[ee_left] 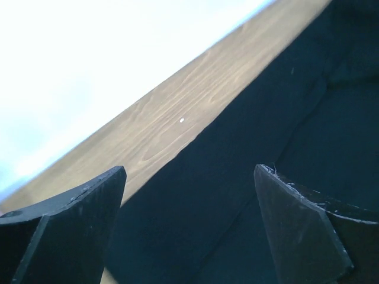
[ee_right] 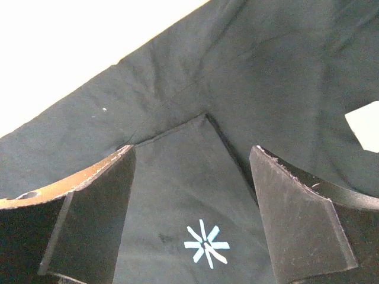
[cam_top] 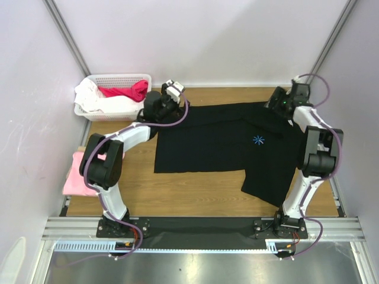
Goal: Fold and stack the t-shirts
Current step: Fold the tshirt
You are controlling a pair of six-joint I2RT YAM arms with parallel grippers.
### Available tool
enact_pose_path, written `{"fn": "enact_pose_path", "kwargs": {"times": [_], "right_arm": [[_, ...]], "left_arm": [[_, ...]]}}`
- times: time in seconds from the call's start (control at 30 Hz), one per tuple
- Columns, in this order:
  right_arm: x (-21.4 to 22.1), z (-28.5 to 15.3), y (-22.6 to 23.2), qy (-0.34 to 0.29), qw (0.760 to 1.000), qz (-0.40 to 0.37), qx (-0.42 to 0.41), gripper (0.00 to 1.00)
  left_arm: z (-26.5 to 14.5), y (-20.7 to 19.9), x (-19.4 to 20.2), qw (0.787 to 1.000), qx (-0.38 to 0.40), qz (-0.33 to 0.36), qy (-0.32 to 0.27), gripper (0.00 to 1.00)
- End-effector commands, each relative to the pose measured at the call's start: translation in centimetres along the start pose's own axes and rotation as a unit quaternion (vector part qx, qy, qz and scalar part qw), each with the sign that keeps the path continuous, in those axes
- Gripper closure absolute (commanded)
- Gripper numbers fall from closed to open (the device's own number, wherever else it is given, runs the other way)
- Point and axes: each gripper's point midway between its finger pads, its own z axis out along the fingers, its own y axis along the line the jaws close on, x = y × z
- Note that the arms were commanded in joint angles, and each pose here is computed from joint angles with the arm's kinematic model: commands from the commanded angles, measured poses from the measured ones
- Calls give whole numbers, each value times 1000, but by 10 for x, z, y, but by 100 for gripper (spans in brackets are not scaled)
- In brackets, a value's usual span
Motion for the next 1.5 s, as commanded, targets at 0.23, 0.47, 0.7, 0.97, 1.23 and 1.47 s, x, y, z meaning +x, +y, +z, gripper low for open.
{"fn": "enact_pose_path", "kwargs": {"times": [0.23, 0.47, 0.7, 0.97, 1.23, 1.47], "right_arm": [[9, 71, 12, 13, 999, -27, 15, 17], [8, 77, -5, 29, 998, -40, 39, 16], [45, 70, 26, 80, 992, -76, -54, 17], [70, 68, 18, 121, 989, -73, -44, 20], [78, 59, 20, 130, 988, -73, -49, 70], [85, 39, 25, 139, 987, -67, -46, 87]], "left_arm": [[6, 6, 1, 984, -124, -131, -12, 2], [7, 6, 13, 977, -137, -165, 11, 2], [7, 8, 18, 976, -142, -161, 20, 2], [2, 9, 17, 980, -141, -139, 23, 0], [-1, 9, 18, 981, -142, -129, 24, 0], [-5, 9, 19, 982, -142, -120, 28, 0]]}}
